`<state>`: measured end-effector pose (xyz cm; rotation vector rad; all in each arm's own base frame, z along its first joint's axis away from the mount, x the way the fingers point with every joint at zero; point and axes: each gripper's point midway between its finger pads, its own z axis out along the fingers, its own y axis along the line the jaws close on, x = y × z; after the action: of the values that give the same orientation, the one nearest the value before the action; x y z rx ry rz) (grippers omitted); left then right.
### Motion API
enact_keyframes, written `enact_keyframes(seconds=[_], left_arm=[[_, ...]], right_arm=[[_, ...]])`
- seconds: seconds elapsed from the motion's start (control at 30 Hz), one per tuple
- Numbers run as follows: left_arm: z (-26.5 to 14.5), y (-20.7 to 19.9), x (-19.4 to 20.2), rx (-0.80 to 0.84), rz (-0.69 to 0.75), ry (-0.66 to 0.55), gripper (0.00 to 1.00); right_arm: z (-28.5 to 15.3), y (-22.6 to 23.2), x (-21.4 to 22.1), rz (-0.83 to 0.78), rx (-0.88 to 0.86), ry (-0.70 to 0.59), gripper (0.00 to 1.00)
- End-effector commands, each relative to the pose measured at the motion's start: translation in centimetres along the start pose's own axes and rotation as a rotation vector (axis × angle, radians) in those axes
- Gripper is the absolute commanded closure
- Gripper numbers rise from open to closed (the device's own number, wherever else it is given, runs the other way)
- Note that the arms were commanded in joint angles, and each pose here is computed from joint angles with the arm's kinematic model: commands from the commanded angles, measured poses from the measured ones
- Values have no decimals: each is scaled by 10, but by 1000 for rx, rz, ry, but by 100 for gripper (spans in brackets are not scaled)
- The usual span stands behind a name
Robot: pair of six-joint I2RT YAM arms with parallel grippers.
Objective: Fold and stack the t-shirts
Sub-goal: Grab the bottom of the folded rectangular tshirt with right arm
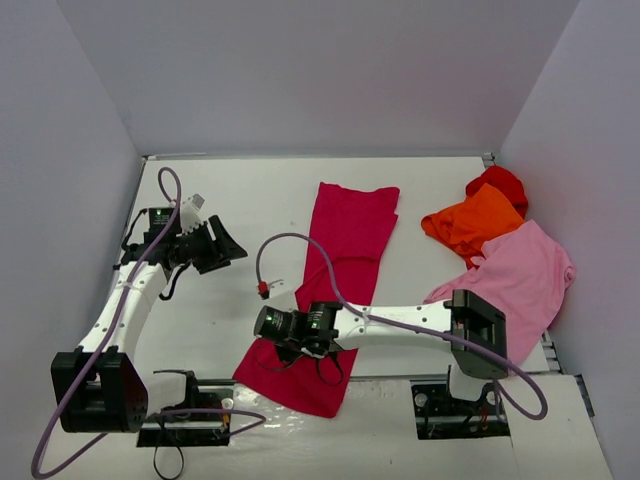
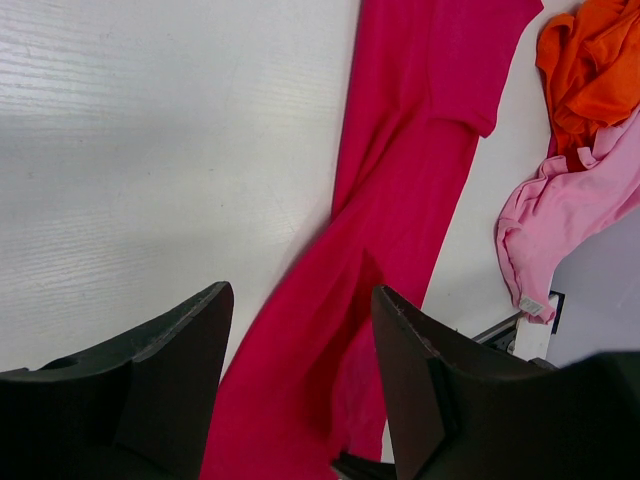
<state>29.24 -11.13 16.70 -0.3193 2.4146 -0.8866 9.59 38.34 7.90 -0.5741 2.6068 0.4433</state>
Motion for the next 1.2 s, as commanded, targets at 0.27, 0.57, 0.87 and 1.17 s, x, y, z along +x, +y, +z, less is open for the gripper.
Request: enact_keyframes(seconds=[0.27,0.57,0.87,1.17], left_arm=[[-16,-22,-20,54,73,-80,46],[-16,-24,-22,61,67,-85,46],[-15,-22,-24,49,67,-82,46],[-11,-18,-27,28,69,-70,46]], right_arm=[[-1,40,5,-124,-31,-37,39],[20,-112,-41,167,250,-86,75],[60,-180,-39,230,336,-6,100],[128,-204,-13,199,345,152,100]])
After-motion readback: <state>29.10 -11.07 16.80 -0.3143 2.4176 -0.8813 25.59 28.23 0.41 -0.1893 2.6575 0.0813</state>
